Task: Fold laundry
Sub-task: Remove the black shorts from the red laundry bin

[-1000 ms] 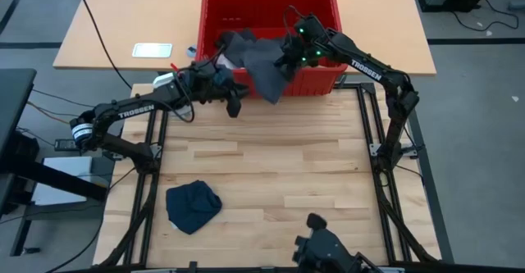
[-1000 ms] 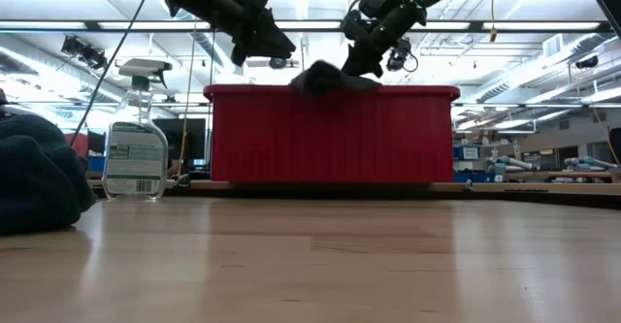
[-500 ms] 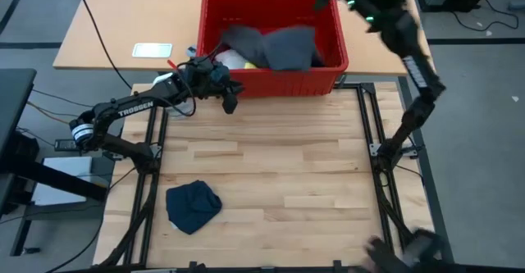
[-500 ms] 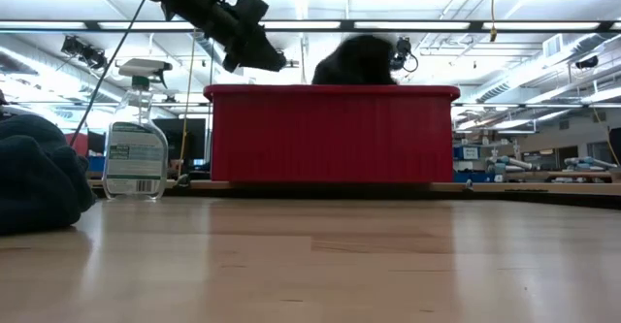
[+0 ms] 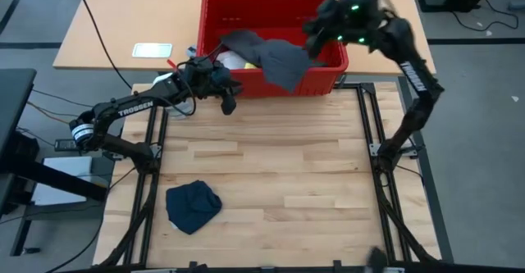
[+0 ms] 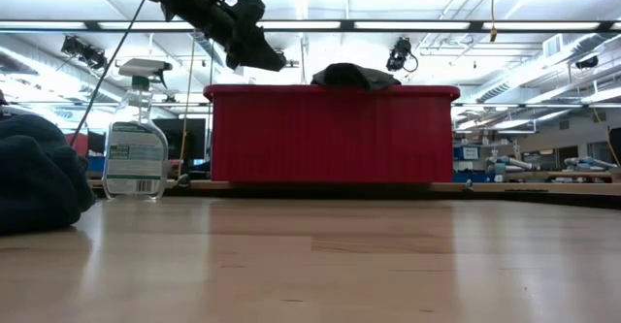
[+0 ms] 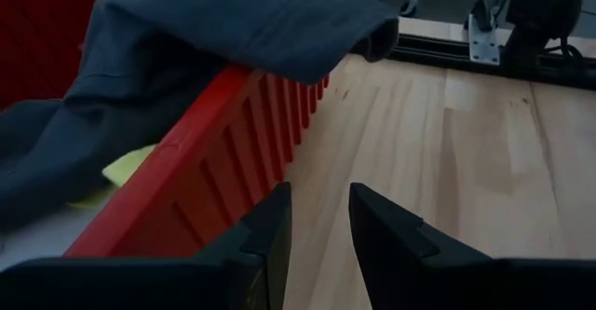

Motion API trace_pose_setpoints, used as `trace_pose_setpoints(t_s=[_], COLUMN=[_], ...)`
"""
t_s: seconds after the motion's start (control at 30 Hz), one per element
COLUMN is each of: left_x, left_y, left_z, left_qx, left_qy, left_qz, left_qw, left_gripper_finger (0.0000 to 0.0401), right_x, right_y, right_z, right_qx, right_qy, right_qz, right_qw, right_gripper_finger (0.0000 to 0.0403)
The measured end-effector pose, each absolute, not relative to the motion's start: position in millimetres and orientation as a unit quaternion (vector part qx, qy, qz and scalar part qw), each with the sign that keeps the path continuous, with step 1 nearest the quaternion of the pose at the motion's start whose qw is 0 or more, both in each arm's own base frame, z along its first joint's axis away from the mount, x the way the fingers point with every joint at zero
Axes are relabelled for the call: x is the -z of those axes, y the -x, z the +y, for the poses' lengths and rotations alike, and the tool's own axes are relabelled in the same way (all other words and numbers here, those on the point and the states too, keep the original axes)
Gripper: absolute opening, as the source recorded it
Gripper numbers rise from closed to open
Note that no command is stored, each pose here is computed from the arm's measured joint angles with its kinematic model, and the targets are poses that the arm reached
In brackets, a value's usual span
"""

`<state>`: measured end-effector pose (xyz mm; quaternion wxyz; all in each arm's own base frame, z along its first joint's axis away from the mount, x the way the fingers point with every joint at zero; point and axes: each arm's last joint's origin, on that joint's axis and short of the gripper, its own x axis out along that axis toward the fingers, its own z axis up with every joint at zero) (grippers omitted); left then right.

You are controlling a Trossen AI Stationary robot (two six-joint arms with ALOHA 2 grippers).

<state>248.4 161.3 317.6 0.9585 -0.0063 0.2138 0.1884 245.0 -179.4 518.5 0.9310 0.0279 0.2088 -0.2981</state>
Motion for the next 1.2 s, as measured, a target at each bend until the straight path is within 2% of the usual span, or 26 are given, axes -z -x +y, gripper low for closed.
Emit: trace_pose_setpoints(t_s=[0.23, 0.4, 0.57, 0.67, 0.77, 0.83, 0.93, 1.03, 1.2], left_x=[-318, -316, -316, -316, -316, -316, -315, -314, -313], left_y=[-248, -248, -248, -248, -248, -248, -248, -247, -245], left_z=[161, 161, 161, 161, 161, 161, 161, 161, 161], left_qx=[-0.195, -0.198, -0.198, -0.198, -0.198, -0.198, -0.198, -0.197, -0.199], left_qy=[0.034, 0.051, 0.054, 0.054, 0.054, 0.054, 0.054, 0.056, 0.06], left_qz=[0.209, 0.212, 0.215, 0.215, 0.216, 0.216, 0.217, 0.222, 0.231], left_qw=[0.958, 0.956, 0.955, 0.955, 0.955, 0.955, 0.954, 0.953, 0.95], left_gripper_finger=[0.0114, 0.0114, 0.0114, 0.0114, 0.0114, 0.0114, 0.0114, 0.0114, 0.0114], right_x=[-455, -410, -380, -368, -355, -348, -345, -351, -386], right_y=[-307, -341, -365, -375, -382, -383, -384, -381, -360], right_z=[-179, -176, -174, -180, -190, -197, -201, -198, -190], right_qx=[0.22, 0.194, 0.195, 0.231, 0.315, 0.34, 0.333, 0.317, 0.311], right_qy=[-0.01, 0.042, 0.091, 0.107, 0.153, 0.172, 0.167, 0.152, 0.124], right_qz=[0.378, 0.49, 0.546, 0.558, 0.581, 0.592, 0.596, 0.585, 0.536], right_qw=[0.899, 0.849, 0.81, 0.79, 0.735, 0.71, 0.712, 0.73, 0.775], right_gripper_finger=[0.0182, 0.0245, 0.0301, 0.0323, 0.0328, 0.0322, 0.0284, 0.0207, 0.0054])
